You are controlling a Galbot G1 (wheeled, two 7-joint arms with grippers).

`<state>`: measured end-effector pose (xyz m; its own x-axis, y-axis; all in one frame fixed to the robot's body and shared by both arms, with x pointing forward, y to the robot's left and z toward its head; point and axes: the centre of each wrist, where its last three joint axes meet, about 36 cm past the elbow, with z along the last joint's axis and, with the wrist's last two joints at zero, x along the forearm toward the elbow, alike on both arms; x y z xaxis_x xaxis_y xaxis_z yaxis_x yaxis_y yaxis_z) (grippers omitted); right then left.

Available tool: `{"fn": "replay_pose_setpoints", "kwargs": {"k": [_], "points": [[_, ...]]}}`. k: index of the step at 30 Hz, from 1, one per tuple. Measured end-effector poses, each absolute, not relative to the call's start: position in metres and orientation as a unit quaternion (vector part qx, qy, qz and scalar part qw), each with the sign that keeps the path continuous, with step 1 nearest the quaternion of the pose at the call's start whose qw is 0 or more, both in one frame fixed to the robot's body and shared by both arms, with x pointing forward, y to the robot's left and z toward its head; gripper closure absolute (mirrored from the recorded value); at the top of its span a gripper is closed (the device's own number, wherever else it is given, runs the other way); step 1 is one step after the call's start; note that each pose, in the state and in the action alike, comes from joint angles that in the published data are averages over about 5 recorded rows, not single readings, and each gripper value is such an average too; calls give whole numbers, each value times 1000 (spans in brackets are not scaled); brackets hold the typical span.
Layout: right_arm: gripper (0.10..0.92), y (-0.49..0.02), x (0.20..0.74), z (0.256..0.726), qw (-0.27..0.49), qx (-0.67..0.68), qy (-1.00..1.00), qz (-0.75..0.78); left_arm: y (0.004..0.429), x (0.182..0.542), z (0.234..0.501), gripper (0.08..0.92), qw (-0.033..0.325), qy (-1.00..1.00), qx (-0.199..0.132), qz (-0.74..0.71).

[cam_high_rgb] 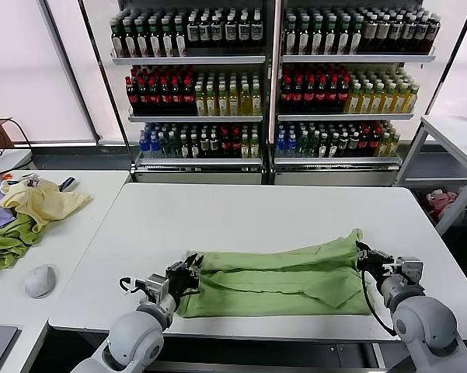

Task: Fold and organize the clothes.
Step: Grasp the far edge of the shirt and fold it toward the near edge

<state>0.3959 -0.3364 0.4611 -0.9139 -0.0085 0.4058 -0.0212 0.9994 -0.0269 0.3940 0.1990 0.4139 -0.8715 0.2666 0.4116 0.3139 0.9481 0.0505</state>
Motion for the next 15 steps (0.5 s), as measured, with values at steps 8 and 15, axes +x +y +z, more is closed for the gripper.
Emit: {"fn": "replay_pose_setpoints", "kwargs": {"k": [8, 15], "points": [[544, -331, 379, 460, 209, 6, -977, 29, 197, 380, 415, 436, 197, -969, -138, -59], [327, -325, 367, 458, 212, 5, -977, 33, 185, 373, 416, 240, 191, -976, -102, -38]]}}
